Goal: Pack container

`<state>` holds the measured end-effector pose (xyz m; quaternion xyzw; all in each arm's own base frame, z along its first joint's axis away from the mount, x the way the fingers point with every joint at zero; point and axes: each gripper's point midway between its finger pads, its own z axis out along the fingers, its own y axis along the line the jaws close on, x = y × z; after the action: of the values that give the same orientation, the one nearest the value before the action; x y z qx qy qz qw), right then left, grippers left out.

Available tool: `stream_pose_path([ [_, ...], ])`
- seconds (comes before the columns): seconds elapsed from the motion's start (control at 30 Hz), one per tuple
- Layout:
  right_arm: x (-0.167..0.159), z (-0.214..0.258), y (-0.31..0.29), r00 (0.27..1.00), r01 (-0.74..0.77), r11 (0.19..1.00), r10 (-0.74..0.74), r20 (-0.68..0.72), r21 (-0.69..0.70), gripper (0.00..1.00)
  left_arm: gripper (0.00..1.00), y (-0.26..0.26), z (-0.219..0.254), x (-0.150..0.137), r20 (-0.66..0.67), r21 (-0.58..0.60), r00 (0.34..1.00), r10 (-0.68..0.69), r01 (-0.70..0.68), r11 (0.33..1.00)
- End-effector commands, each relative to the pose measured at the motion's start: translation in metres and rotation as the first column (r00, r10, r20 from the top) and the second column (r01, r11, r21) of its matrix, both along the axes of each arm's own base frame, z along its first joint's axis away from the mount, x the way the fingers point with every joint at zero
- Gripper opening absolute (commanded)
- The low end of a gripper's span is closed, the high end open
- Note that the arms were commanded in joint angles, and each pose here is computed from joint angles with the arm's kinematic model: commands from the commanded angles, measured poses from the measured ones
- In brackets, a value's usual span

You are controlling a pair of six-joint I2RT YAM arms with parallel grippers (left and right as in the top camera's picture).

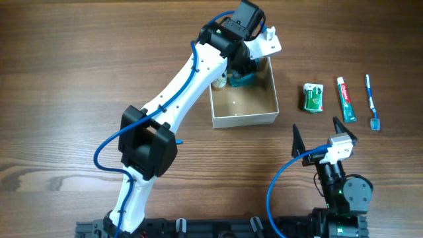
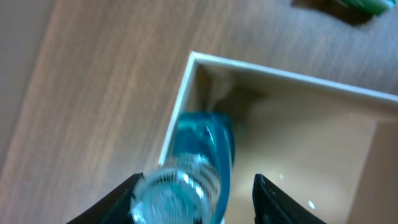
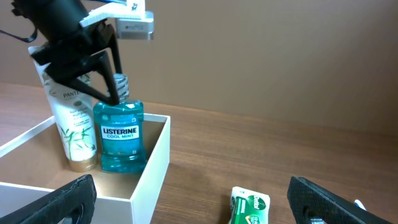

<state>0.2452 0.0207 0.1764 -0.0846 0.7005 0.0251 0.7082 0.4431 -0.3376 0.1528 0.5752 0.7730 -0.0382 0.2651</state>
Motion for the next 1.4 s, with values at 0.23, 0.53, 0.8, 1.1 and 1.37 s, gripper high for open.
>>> stream_pose_path([
  [0.23,0.000,0.001,-0.002,1.000,0.011,1.000,-0.011,0.006,0.007,1.00,0.60,-0.011,0.045,0.028,0.175,-0.082,0.984,0.022,-0.008,0.997],
  [0.53,0.000,0.001,-0.002,1.000,0.011,1.000,-0.011,0.006,0.007,1.00,0.90,0.004,0.122,0.061,0.401,-0.188,0.899,0.175,-0.107,0.976],
  [0.8,0.000,0.001,-0.002,1.000,0.011,1.000,-0.011,0.006,0.007,1.00,1.00,0.032,0.209,0.054,0.454,-0.372,0.836,0.309,-0.138,0.918],
  [1.1,0.000,0.001,-0.002,1.000,0.011,1.000,-0.011,0.006,0.007,1.00,1.00,0.124,0.304,0.026,0.561,-0.422,0.660,0.500,-0.291,0.859],
  [1.37,0.000,0.001,-0.002,1.000,0.011,1.000,-0.011,0.006,0.007,1.00,1.00,0.226,0.318,-0.024,0.434,-0.446,0.589,0.682,-0.517,0.731],
])
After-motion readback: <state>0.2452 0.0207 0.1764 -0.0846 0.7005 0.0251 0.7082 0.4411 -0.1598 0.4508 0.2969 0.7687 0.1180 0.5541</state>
